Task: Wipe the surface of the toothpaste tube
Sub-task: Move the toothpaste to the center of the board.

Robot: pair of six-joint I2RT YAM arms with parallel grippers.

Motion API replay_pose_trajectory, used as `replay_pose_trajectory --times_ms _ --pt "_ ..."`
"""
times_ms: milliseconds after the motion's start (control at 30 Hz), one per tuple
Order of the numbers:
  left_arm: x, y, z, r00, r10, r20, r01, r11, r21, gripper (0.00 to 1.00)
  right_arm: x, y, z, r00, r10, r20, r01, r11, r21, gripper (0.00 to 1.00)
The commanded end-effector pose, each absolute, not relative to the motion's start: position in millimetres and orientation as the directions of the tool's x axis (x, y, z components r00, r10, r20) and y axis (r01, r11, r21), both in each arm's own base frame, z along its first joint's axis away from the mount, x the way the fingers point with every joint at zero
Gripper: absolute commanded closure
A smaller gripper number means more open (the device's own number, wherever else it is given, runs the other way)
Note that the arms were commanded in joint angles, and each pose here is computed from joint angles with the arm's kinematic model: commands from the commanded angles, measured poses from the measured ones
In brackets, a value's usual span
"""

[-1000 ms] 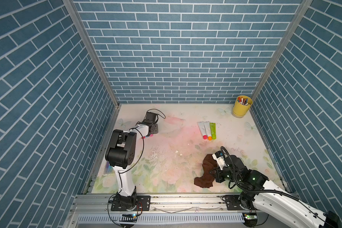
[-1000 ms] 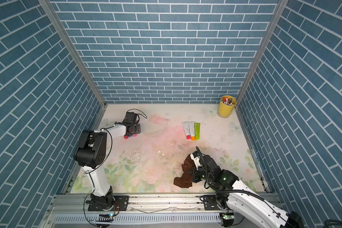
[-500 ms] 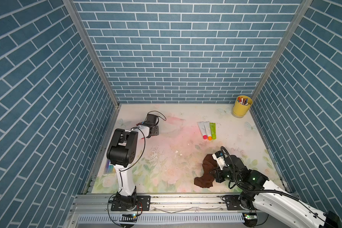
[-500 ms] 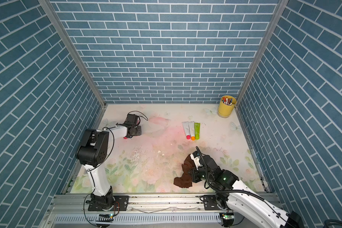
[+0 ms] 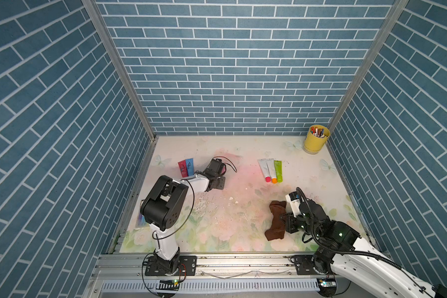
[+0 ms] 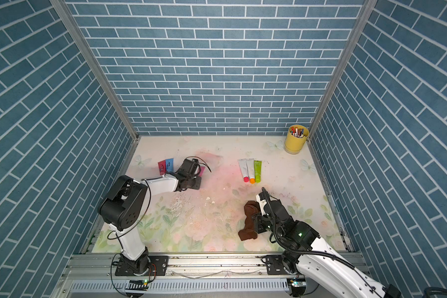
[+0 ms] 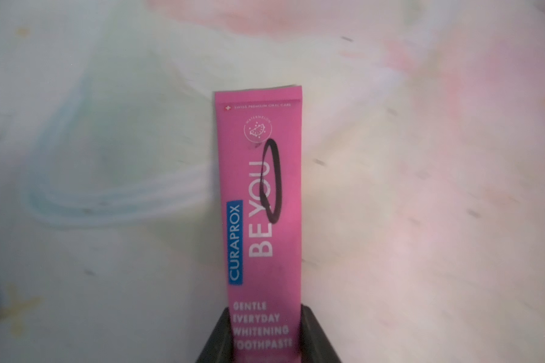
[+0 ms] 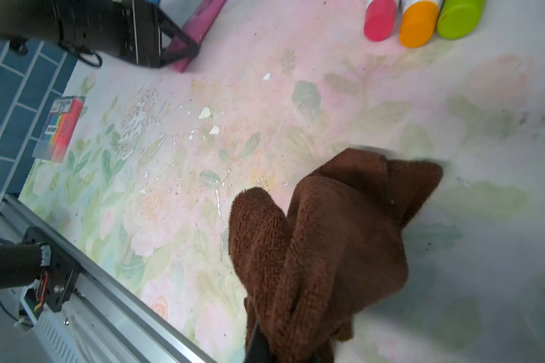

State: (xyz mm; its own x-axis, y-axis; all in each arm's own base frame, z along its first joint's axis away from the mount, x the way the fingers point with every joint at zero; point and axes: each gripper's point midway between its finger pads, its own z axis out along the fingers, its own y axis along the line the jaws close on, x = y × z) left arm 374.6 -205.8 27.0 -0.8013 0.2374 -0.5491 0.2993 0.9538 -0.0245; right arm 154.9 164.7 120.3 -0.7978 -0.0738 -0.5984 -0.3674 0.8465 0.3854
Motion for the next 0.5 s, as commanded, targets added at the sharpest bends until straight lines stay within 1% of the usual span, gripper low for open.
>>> replay_pose_trajectory --times_ms 0,100,233,267,433,467 --pt "336.4 -251.3 38.5 -0.752 0.352 -0.557 0.440 0.898 -0.027 0.81 171.5 154.2 128.9 -0.785 -0.051 -0.618 -0.322 0.885 0.336 1.00" --pt "302.6 -280.0 40.1 -0.698 0.430 -0.573 0.525 0.851 -0.001 0.84 183.8 153.2 134.2 -0.791 -0.015 -0.612 -0.299 0.882 0.365 1.00" --pt "266.3 -303.0 35.5 -0.646 0.494 -0.582 0.609 0.794 -0.002 0.86 198.1 148.9 135.3 -0.794 0.017 -0.607 -0.268 0.887 0.376 1.00" --pt "257.8 -308.6 34.3 -0.631 0.513 -0.582 0.631 0.776 -0.001 0.86 199.2 153.2 135.5 -0.803 0.009 -0.596 -0.280 0.876 0.391 1.00" --pt "235.7 -322.8 25.6 -0.560 0.592 -0.579 0.703 0.710 0.046 0.85 212.1 171.1 131.6 -0.837 -0.020 -0.548 -0.304 0.848 0.434 1.00" --pt "235.2 -322.0 23.8 -0.554 0.597 -0.580 0.704 0.708 0.057 0.83 214.2 177.6 130.6 -0.846 -0.025 -0.532 -0.312 0.833 0.457 1.00"
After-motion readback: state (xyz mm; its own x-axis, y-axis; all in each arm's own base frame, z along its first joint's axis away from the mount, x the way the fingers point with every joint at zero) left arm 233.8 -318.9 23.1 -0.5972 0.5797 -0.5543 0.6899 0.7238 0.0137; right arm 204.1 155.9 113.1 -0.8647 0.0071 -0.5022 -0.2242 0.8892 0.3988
